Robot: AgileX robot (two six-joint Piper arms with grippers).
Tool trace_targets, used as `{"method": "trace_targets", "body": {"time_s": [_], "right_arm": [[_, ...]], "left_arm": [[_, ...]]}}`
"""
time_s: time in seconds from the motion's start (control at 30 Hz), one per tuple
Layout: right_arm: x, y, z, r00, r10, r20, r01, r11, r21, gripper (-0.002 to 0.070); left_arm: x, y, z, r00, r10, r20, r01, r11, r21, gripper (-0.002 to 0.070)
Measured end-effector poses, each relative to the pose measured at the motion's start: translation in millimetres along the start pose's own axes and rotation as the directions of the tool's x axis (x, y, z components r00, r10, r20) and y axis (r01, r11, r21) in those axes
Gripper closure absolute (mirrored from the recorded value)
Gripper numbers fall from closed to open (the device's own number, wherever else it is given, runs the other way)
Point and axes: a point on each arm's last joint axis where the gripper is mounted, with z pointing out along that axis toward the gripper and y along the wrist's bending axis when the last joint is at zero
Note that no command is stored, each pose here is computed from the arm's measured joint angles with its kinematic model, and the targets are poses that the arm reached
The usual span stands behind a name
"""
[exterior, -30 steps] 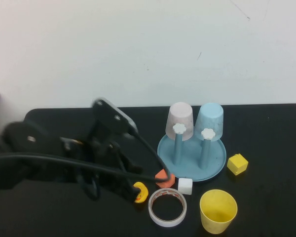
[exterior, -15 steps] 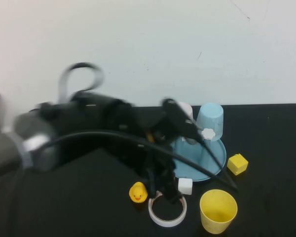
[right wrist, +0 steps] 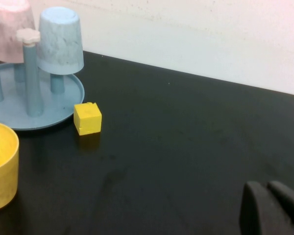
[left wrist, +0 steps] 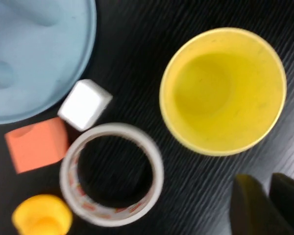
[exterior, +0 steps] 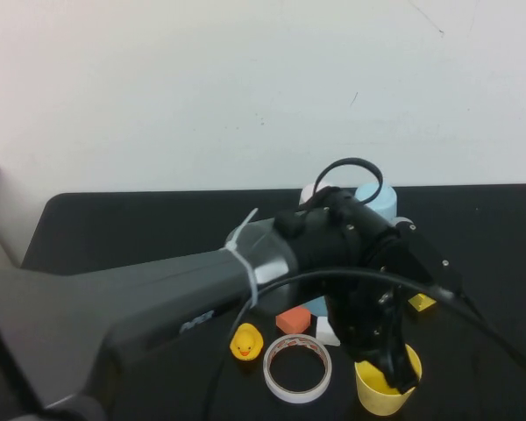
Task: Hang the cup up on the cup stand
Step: Pick up the cup from the table
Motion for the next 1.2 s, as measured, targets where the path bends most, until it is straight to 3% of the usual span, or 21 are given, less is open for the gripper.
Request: {"method": "trace_targets", "body": {"time_s": [0.1,0.3,0.43,0.73,0.9,0.97,1.07,1.13,1.2], "right_arm": [[0.0,0.0,0.0,1.000,0.000,0.000,0.000,1.000,0.000,0.0678],[0.0,0.1,0.0,1.000,0.002,0.000,-0.002,1.000,-0.001,0.0678],[0.0,-0.2,0.0,1.000,-0.005,0.000,0.005,1.000,0.002,0.0678],[0.0,0.0,0.0,1.000,0.012,0.000,-0.012,1.000,0.000,0.0678],[-0.5,4.4,-0.1,0.983,0.184,-0.004,-0.184,0.982,-0.048,0.0678],[-1.0,7.0,-0.3,0.966,0.257,-0.010,-0.257,0.963,-0.076,0.0678],[-2.5,12.0,-0.8,0.921,0.388,-0.026,-0.388,0.912,-0.132,0.0678],[-4.2,16.4,-1.6,0.865,0.499,-0.051,-0.500,0.848,-0.179,0.0678],[-4.9,21.0,-1.9,0.794,0.602,-0.084,-0.604,0.766,-0.222,0.0678]], "left_arm": [[-7.6,1.6,5.9,0.999,-0.051,0.001,0.051,0.998,0.031,0.0522],[-12.0,16.1,24.4,0.973,-0.231,-0.005,0.231,0.972,0.048,0.0213],[-11.2,27.1,40.2,0.953,-0.304,0.002,0.303,0.951,0.063,0.0171],[-3.2,32.5,85.2,0.945,-0.325,-0.033,0.327,0.943,0.063,0.0229],[-2.4,33.2,98.7,0.948,-0.318,-0.030,0.319,0.946,0.058,0.0294],[-5.0,34.4,101.3,0.951,-0.308,-0.017,0.309,0.950,0.054,0.0356],[-8.5,36.1,103.9,0.954,-0.299,0.006,0.298,0.953,0.047,0.0508],[-9.0,36.5,105.9,0.955,-0.296,0.013,0.295,0.954,0.045,0.0596],[-8.2,36.5,109.4,0.956,-0.295,0.009,0.294,0.955,0.044,0.0639]]}}
